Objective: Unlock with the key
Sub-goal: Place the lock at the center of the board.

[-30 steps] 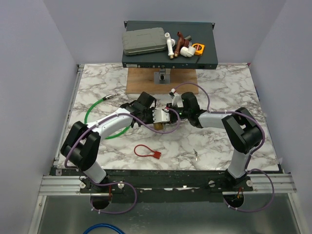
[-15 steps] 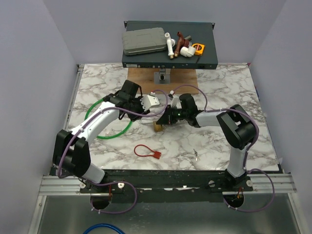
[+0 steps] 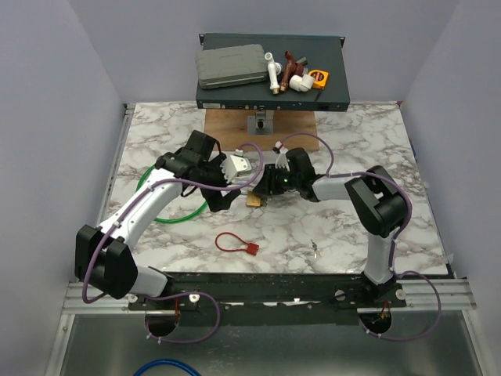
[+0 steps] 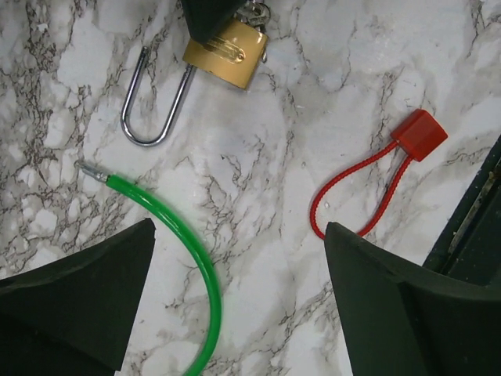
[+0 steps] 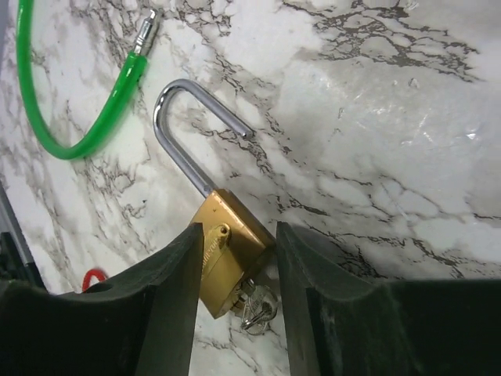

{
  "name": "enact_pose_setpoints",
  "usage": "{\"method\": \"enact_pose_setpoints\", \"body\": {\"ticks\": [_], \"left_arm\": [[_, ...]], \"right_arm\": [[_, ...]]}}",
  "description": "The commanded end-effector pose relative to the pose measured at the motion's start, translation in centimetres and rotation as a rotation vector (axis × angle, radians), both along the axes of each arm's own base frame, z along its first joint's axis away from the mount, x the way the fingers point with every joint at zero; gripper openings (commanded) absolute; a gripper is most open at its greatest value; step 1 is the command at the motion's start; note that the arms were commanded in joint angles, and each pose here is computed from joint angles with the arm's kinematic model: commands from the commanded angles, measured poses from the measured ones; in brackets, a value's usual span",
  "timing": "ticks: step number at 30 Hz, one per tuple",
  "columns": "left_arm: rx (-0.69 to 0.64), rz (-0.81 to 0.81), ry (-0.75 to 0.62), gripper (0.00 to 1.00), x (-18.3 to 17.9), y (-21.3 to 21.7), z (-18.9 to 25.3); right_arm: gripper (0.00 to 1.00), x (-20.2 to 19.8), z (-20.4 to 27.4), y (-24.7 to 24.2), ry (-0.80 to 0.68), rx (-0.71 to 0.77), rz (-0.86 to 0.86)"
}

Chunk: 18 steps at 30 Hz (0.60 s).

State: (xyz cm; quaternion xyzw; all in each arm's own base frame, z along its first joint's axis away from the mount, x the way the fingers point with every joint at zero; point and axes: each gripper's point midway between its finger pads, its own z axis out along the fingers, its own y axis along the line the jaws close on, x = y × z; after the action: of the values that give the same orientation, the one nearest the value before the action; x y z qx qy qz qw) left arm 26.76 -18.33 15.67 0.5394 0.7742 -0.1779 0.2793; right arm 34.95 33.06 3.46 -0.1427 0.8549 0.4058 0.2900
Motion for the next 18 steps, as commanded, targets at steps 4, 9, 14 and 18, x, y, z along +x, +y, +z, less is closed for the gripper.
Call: {"method": "enact_pose_setpoints", "body": {"ticks": [4, 9, 14, 18], "left_arm": [[-0.023, 0.014, -0.006, 0.96, -0.6, 0.4, 1.9], [-0.057, 0.105, -0.053, 0.99, 1.0, 2.2, 3.4], [-0.141, 0.204, -0.034, 0.99, 2.9, 4.6, 4.2], [-0.148, 0.224, -0.027, 0.99, 2.9, 4.6, 4.3]], "right_arm": [[0.74, 2.1, 3.0, -1.7, -0.107, -0.067, -0.110], [1.00, 2.0, 7.1, -4.9, -0.117, -0.152, -0.250], [1.00, -0.5, 10.8, -8.7, -0.052, -0.176, -0.407], [0.83, -4.0, 9.6, -12.8, -0.017, -0.338, -0.430]]}}
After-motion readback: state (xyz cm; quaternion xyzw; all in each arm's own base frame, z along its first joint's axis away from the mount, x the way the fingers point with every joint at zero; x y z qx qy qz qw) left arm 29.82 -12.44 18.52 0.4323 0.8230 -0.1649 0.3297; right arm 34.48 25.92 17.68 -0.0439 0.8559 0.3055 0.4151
